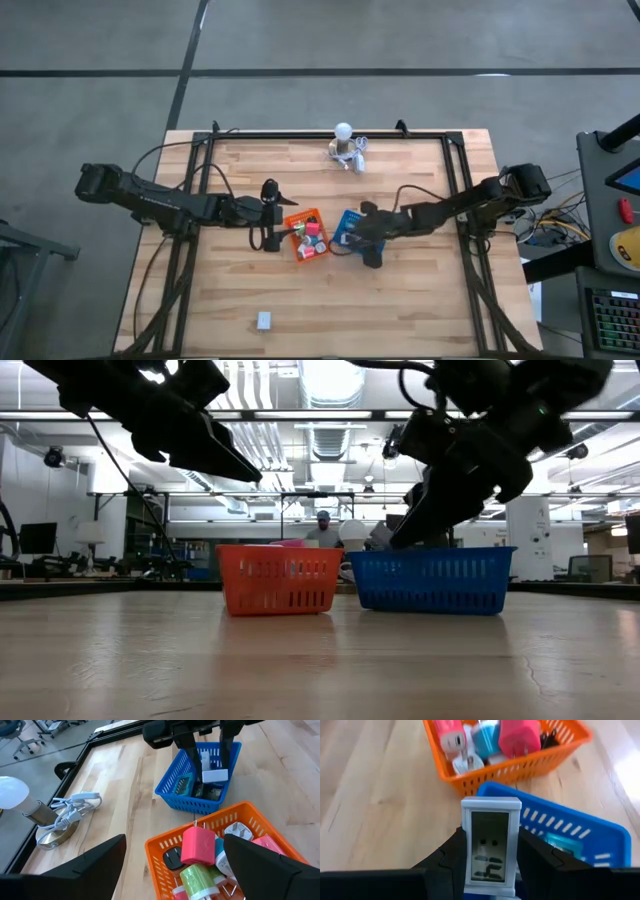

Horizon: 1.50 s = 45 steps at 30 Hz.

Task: Pick & Place Office items
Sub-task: Put the white digital timer into the blue bin, then put the white charger adapter into the orange bin

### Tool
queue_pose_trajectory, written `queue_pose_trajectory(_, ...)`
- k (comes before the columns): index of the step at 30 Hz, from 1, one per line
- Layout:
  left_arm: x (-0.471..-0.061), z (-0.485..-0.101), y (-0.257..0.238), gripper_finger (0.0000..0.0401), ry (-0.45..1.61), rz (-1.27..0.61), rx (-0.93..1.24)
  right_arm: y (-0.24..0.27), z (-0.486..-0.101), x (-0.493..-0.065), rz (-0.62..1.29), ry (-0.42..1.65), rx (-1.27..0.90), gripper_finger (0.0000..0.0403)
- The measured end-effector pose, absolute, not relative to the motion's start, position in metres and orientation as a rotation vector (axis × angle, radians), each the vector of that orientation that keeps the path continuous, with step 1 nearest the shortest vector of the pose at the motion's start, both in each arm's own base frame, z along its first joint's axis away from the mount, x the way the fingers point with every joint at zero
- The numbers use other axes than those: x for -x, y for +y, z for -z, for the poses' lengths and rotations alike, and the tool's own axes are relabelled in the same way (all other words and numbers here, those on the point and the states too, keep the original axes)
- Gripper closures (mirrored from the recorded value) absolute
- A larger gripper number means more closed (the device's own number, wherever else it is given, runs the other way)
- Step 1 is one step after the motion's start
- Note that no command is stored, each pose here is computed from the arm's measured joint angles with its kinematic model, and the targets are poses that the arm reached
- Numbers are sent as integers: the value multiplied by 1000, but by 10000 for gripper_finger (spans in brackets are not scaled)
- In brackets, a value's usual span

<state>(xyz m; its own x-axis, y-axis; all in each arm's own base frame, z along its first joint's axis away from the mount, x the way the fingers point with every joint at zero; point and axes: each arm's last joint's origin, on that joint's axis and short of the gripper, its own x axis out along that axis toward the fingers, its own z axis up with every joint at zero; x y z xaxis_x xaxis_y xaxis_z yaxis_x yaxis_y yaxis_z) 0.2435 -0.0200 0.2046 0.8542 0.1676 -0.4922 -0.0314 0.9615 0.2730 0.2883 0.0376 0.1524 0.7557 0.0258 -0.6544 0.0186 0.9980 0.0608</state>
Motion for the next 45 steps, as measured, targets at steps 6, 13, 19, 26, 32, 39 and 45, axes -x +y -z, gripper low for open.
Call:
queue_pose_trajectory(6,-243,-204,-20,64,541,-106,-262,39,-170,-295,8,884,-47,275)
queue_pose_trajectory(13,-243,-204,-20,64,543,-103,-273,35,-181,-298,15,960,-70,275)
queue_pose_trajectory(19,-243,-204,-20,64,543,-103,-273,26,-171,-295,46,994,-92,275)
queue_pose_trajectory(26,-243,-204,-20,64,546,-103,-273,24,-167,-295,59,1003,-99,275)
queue_pose_trajectory(32,-243,-204,-20,64,546,-103,-274,24,-167,-295,69,1002,-118,239)
queue_pose_trajectory(39,-243,-204,-20,64,547,-102,-274,24,-168,-295,71,999,-122,146)
queue_pose_trajectory(45,-243,-204,-20,64,547,-103,-274,24,-170,-296,78,973,-126,127)
